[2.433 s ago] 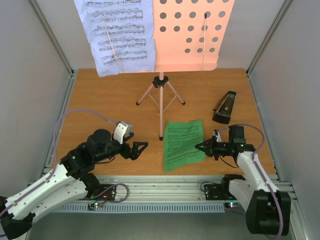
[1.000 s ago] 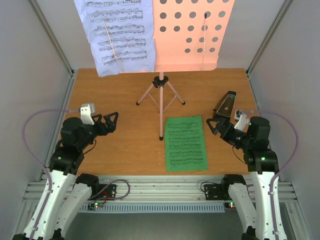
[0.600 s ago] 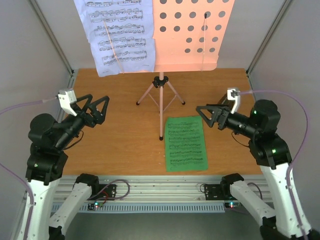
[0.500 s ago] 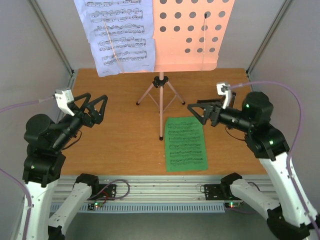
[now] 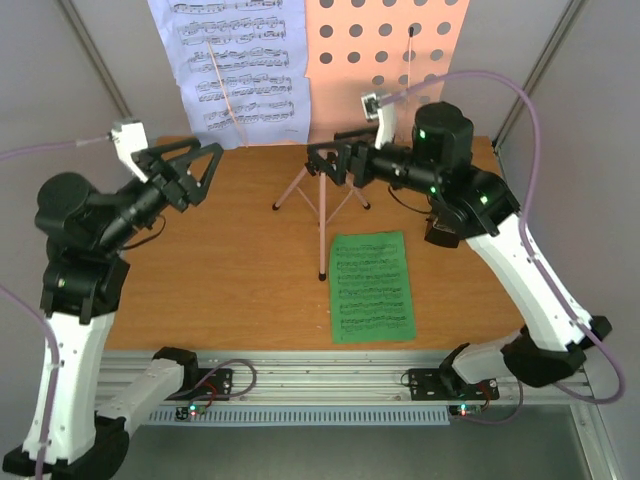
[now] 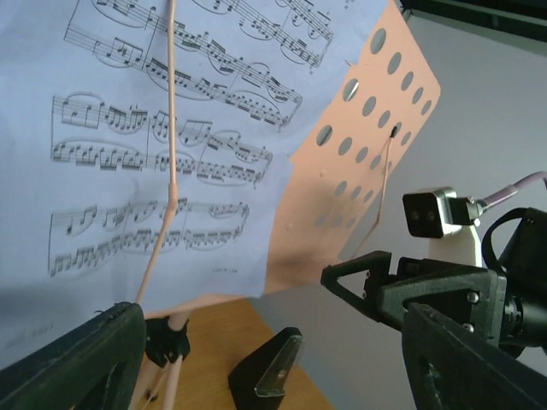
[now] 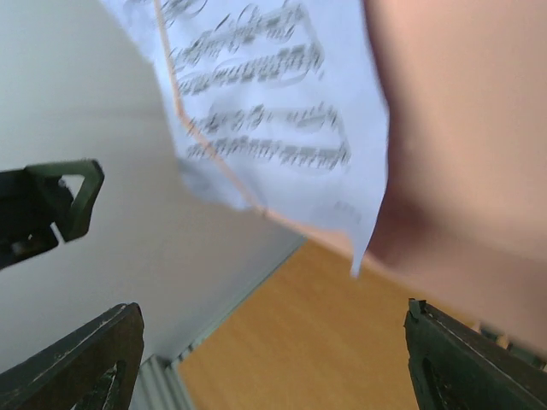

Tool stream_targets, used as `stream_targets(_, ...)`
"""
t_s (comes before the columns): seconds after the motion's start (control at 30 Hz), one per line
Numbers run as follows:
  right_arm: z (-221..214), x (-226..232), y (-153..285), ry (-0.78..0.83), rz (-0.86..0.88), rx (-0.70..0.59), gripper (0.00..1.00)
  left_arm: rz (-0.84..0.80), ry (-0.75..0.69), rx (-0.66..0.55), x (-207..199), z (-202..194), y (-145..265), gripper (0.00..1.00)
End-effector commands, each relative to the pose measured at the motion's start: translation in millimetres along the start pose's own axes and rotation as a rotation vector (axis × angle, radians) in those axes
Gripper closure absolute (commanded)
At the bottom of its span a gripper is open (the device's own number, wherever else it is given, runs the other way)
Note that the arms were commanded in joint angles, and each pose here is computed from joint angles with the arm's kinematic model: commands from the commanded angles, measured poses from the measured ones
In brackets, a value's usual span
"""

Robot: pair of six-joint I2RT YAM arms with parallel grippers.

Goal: Pack up the instrument practice props

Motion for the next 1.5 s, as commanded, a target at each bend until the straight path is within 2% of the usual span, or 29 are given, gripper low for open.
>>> stream_targets(0.0, 19.3, -5.9, -15.9, 0.037, -0.080, -0.018, 0.15, -0.108, 0.024, -0.007, -1.6, 18.4, -25.2, 0.23)
stream_targets(0.1, 26.3, -10.9, -28.1, 0.034, -0.109, -0.026, 0.15, -0.153, 0.051, -0.003, -0.1, 23.5, -36.4, 0.25)
stream_targets(0.23, 32.6, -20.0, -40.2, 0.026, -0.177, -0.055, 0.18, -0.085, 0.036, -0.009, 3.5, 30.6, -42.7, 0.25)
stream_targets(0.4, 34.1, -24.4, -53.6, -0.003, -0.152, -0.051, 0.23, -0.032, -0.001, -0.001, 11.0, 32.7, -50.5, 0.26)
stream_targets(0.7, 38.5, -21.7, -65.5, -0.031, -0.061, -0.079, 0.40, -0.061, -0.007, 0.030, 13.2, 37.8, -64.2, 0.41)
stream_targets(0.93, 38.9, -24.7, -74.8, -0.049, -0.043, -0.092, 0.44, -0.048, -0.018, 0.047, 17.1, 38.4, -71.9, 0.47)
stream_targets(1.17, 39.8, -21.8, -83.1, -0.058, 0.039, -0.100, 0.55, -0.082, -0.037, 0.061, 16.9, 39.4, -81.4, 0.58)
stream_targets(1.33, 39.6, -24.1, -87.7, -0.056, 0.037, -0.108, 0.58, -0.060, -0.030, 0.063, 23.1, 42.2, -90.5, 0.61)
stream_targets(1.47, 38.8, -27.6, -91.4, -0.098, 0.019, -0.115, 0.65, -0.062, -0.019, 0.064, 26.0, 43.5, -96.7, 0.66)
Point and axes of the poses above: each gripper's point midway between its finger pads, its own y axis back along the fingers, its own x axis along the line the jaws close on, z = x × y, the point moved 10 cm from there along y, back along the fingers, and after that the axes turned 5 degrees about y, right-handed, at the moved point
